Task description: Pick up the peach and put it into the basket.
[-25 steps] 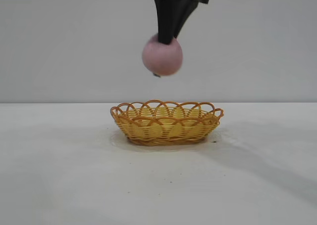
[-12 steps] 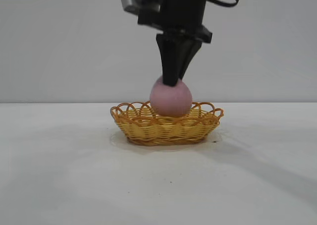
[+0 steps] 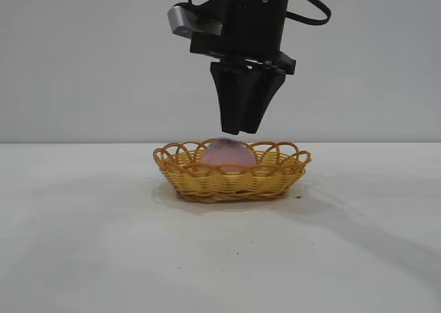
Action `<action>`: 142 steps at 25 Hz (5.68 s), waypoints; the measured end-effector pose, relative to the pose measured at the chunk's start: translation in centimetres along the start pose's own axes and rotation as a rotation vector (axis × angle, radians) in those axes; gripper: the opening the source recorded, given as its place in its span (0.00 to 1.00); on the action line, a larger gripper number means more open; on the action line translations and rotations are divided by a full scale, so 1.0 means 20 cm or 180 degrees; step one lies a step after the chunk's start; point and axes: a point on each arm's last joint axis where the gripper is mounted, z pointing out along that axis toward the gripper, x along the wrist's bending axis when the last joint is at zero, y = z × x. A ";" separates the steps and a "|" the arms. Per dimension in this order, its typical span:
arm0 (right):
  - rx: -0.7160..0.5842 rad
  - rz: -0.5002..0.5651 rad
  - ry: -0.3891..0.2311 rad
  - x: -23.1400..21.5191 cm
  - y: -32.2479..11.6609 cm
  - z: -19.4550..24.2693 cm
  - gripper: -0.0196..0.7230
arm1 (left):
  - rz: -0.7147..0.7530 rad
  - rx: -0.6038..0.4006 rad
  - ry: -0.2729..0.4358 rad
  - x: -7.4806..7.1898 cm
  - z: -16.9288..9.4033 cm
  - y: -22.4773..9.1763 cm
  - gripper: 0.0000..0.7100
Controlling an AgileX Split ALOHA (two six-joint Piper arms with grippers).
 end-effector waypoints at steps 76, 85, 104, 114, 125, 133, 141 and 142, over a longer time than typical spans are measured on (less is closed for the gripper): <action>-0.1464 0.2145 -0.1250 0.47 -1.76 -0.92 0.37 | 0.0001 0.0000 0.0000 0.00 0.00 0.00 0.63; -0.1675 0.2170 -0.1314 0.65 -1.96 -0.65 0.37 | 0.0001 0.0000 0.0000 0.00 0.00 0.00 0.63; -0.2366 0.2116 -0.1630 0.73 -2.04 -0.56 0.37 | 0.0001 0.0000 0.0000 0.00 0.00 0.00 0.63; -0.2699 0.2001 -0.1790 0.79 -2.09 -0.56 0.37 | 0.0001 0.0000 0.0000 0.00 0.00 0.00 0.63; -0.2812 0.1878 -0.1787 0.82 -2.11 -0.56 0.37 | -0.0001 -0.0011 -0.0003 0.00 0.00 0.00 0.63; -0.2814 0.1860 -0.1776 0.82 -2.11 -0.56 0.37 | -0.0001 -0.0011 -0.0003 0.00 0.00 0.00 0.63; -0.2814 0.1860 -0.1776 0.82 -2.11 -0.56 0.37 | 0.0005 -0.0011 -0.0003 0.00 0.00 0.00 0.63; -0.2814 0.1860 -0.1776 0.82 -2.11 -0.56 0.37 | 0.0005 -0.0011 -0.0003 0.00 0.00 0.00 0.63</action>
